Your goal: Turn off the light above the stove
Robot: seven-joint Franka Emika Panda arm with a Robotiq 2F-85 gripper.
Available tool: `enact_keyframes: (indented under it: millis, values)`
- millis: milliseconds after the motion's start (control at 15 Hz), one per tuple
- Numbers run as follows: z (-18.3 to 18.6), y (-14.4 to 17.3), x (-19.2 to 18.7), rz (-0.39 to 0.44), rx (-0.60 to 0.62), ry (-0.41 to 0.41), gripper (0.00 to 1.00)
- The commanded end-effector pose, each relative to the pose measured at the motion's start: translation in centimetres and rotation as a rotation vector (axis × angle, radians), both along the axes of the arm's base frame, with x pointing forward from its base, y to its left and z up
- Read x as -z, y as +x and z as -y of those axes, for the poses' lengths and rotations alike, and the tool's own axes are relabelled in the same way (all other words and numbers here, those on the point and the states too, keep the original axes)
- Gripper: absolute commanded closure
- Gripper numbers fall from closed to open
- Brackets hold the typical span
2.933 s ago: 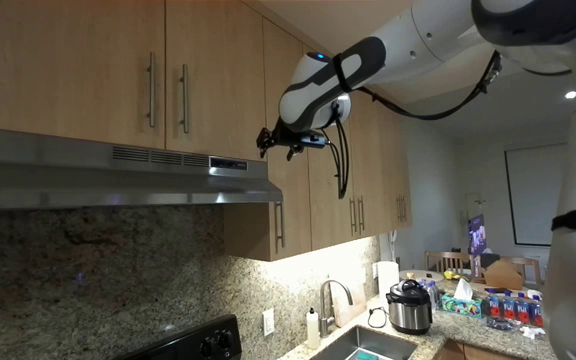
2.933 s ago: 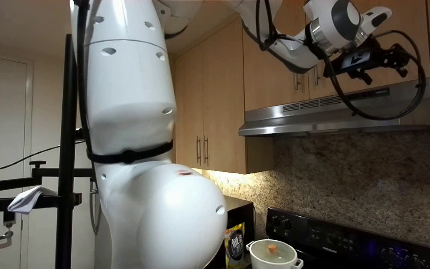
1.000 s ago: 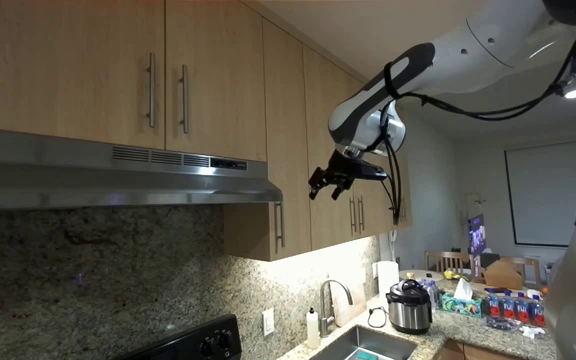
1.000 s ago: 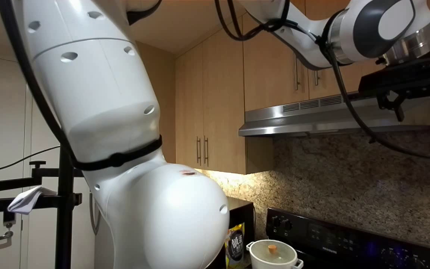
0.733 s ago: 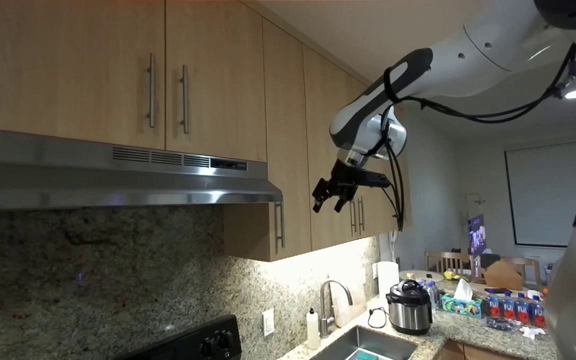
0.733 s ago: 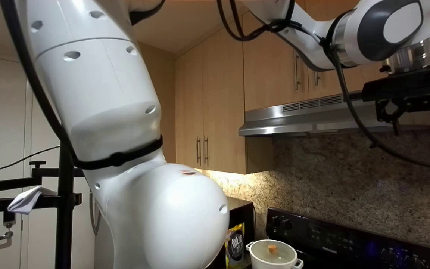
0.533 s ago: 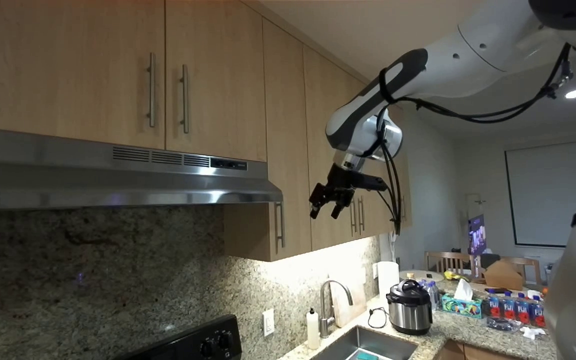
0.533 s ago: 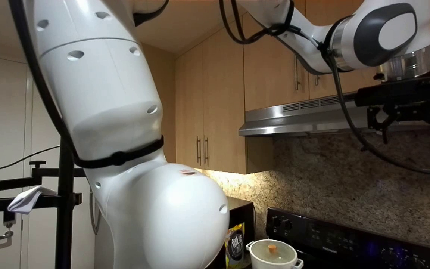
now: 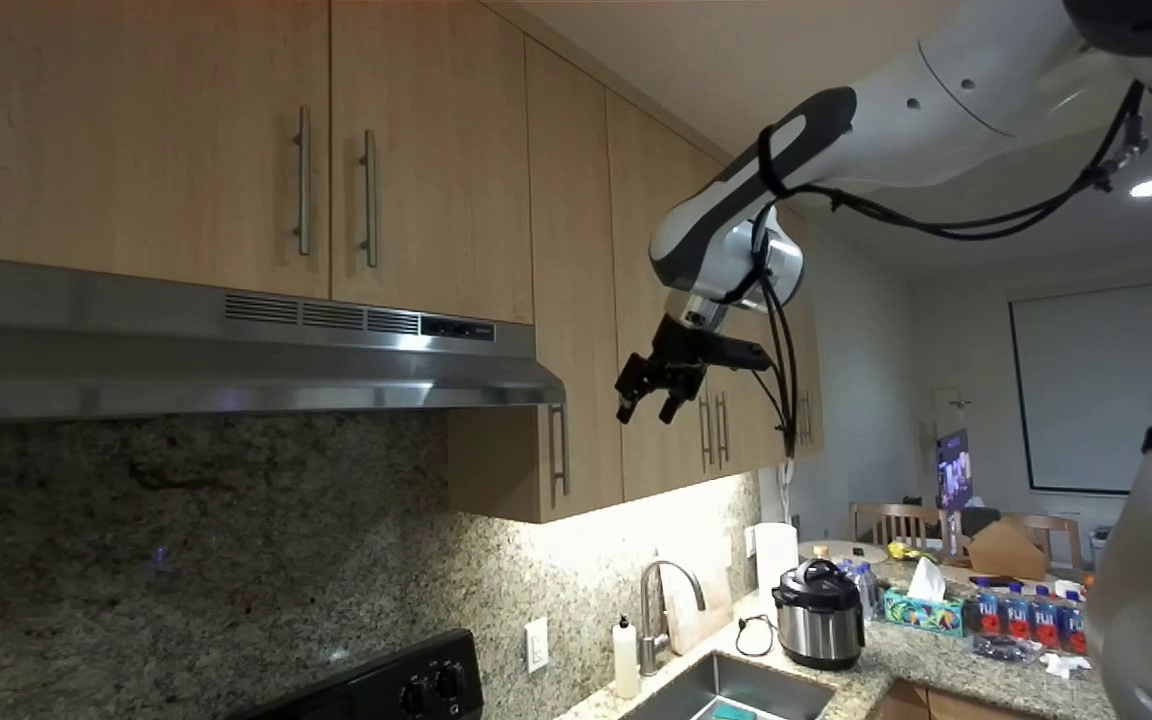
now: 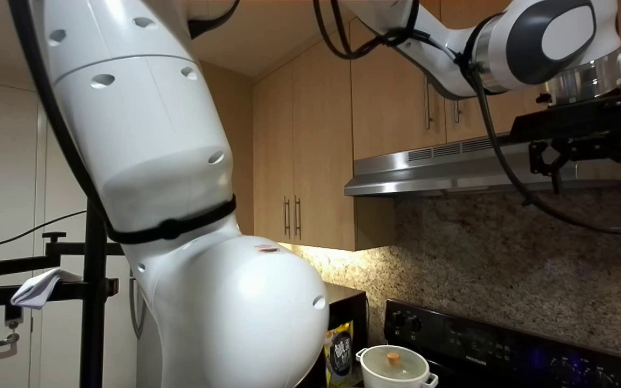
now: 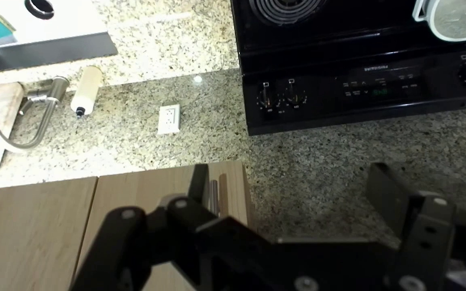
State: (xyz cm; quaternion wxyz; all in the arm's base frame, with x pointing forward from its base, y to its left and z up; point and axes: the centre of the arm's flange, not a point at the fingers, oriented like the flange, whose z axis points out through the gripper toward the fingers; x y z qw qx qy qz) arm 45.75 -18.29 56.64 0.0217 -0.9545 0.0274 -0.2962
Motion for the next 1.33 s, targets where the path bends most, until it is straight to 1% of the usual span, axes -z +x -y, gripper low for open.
enact_keyframes:
  millis: [0,200,467,667,733,800,867,1000,1067,1267]
  values:
    - [-0.9,-0.2,-1.1,0.024,0.025,0.003,0.00]
    - [-1.1,-0.5,0.9,-0.027,0.025,0.005,0.00]
    - [-0.9,-1.6,6.5,-0.189,-0.012,0.024,0.00]
    - [-1.0,-2.8,11.3,-0.334,-0.067,0.087,0.00]
    - [-1.1,-3.4,12.4,-0.365,-0.089,0.078,0.00]
    - [-1.0,-3.7,13.1,-0.372,-0.110,0.047,0.00]
    - [-0.9,-3.6,13.4,-0.378,-0.123,0.042,0.00]
    - [-0.6,-4.1,12.5,-0.343,-0.097,0.015,0.00]
    - [-1.1,-3.2,13.0,-0.367,-0.082,0.057,0.00]
    - [-0.7,-3.4,12.7,-0.361,-0.077,0.046,0.00]
